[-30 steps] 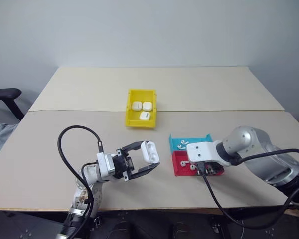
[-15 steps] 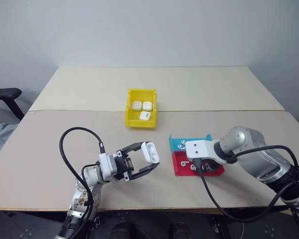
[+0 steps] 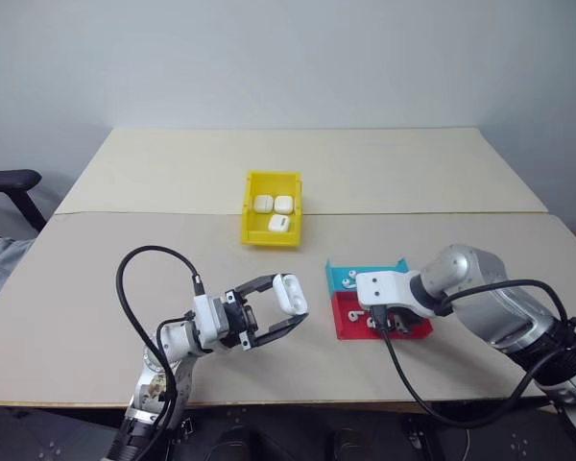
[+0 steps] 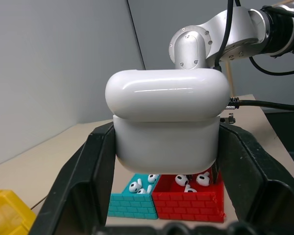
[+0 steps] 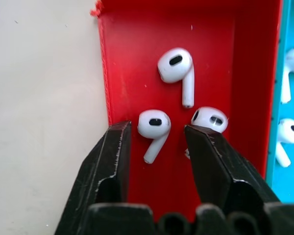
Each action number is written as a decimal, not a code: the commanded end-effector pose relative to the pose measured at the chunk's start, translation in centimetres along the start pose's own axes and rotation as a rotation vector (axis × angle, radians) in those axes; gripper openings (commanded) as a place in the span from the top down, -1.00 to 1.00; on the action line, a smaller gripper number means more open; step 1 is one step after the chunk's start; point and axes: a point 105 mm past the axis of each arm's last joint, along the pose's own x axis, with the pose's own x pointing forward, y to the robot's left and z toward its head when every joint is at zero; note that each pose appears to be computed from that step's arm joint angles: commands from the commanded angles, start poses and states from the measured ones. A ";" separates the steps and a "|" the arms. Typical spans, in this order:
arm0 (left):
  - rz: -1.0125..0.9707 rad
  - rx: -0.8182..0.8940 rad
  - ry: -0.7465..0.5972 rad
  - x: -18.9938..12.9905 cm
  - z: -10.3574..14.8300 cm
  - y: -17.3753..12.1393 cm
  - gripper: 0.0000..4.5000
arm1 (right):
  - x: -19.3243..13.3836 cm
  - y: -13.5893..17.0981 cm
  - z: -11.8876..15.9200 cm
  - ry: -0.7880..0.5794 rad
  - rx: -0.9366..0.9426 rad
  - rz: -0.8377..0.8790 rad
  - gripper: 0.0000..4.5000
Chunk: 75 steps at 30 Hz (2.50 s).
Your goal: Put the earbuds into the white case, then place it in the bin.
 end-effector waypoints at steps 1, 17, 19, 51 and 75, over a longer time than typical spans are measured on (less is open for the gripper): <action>-0.005 0.029 -0.034 0.4 1.0 -0.1 -0.24 | -0.3 -0.2 0.0 0.003 -0.006 -0.015 0.06; -0.001 0.032 -0.034 0.5 1.0 0.0 -0.24 | -0.2 0.1 0.1 0.001 -0.022 -0.008 0.31; -0.001 0.033 -0.034 0.5 1.0 0.0 -0.24 | -0.2 0.1 0.1 0.002 -0.025 -0.011 0.31; -0.003 0.031 -0.016 0.6 0.6 0.1 -0.24 | -0.2 -0.1 0.2 -0.009 -0.072 -0.028 0.57; -0.155 -0.148 -0.375 5.2 8.5 0.8 -0.24 | -20.8 -1.0 9.2 -1.297 -0.145 -0.561 0.57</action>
